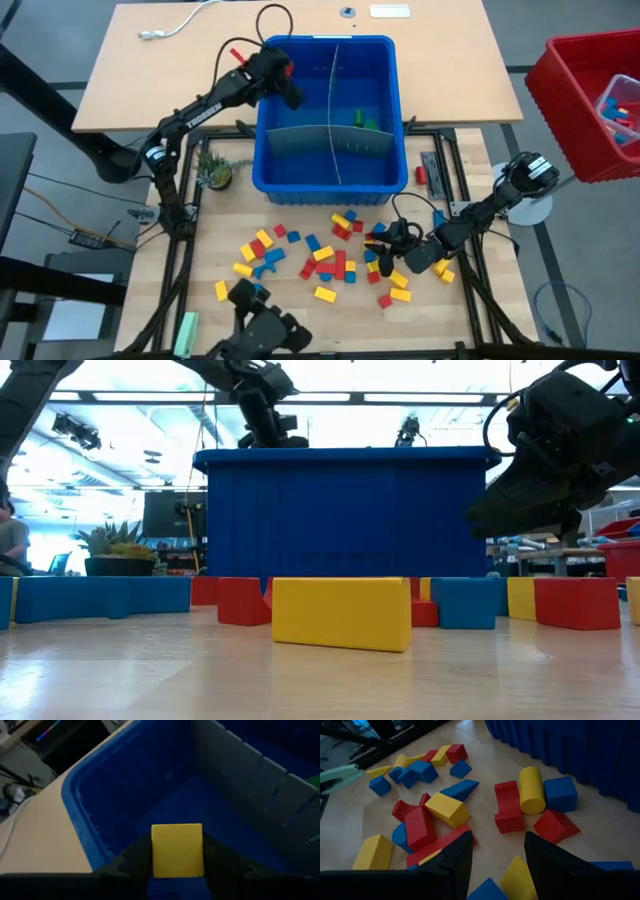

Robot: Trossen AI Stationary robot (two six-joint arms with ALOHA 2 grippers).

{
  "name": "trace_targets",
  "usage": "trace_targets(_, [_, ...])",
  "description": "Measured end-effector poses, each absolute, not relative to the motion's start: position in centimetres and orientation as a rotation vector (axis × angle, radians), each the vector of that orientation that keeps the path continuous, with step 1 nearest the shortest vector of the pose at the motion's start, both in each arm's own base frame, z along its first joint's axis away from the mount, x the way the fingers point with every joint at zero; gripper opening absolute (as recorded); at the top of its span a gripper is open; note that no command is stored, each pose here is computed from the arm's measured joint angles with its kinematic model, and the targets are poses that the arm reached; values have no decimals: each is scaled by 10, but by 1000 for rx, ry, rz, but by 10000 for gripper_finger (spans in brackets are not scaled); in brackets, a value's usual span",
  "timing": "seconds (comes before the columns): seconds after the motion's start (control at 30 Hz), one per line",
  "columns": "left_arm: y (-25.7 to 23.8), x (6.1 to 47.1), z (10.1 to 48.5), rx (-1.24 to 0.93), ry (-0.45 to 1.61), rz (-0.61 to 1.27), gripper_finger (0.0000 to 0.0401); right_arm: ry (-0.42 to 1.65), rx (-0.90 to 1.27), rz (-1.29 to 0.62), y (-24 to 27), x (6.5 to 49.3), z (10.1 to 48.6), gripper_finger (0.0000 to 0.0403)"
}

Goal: Sort blocks
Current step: Put the green block with the other green blocks into the blue bin

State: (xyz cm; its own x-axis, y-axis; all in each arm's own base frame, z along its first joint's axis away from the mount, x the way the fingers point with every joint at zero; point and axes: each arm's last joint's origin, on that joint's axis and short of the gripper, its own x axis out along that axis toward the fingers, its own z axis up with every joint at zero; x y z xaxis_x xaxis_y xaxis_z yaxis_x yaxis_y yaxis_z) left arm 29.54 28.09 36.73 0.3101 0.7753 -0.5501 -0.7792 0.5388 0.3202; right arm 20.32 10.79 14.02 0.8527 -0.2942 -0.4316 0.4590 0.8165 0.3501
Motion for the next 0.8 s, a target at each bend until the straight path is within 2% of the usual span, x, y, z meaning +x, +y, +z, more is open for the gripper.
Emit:
trace_targets(0.27, [286,289,368,1,732,1068,209,372,464,-411,108,203,140,166])
trace_targets(0.43, [280,291,369,-18,732,1004,227,372,465,-411,108,203,140,165])
trace_targets(0.8, [181,280,418,15,756,689,214,402,473,-390,108,203,139,165])
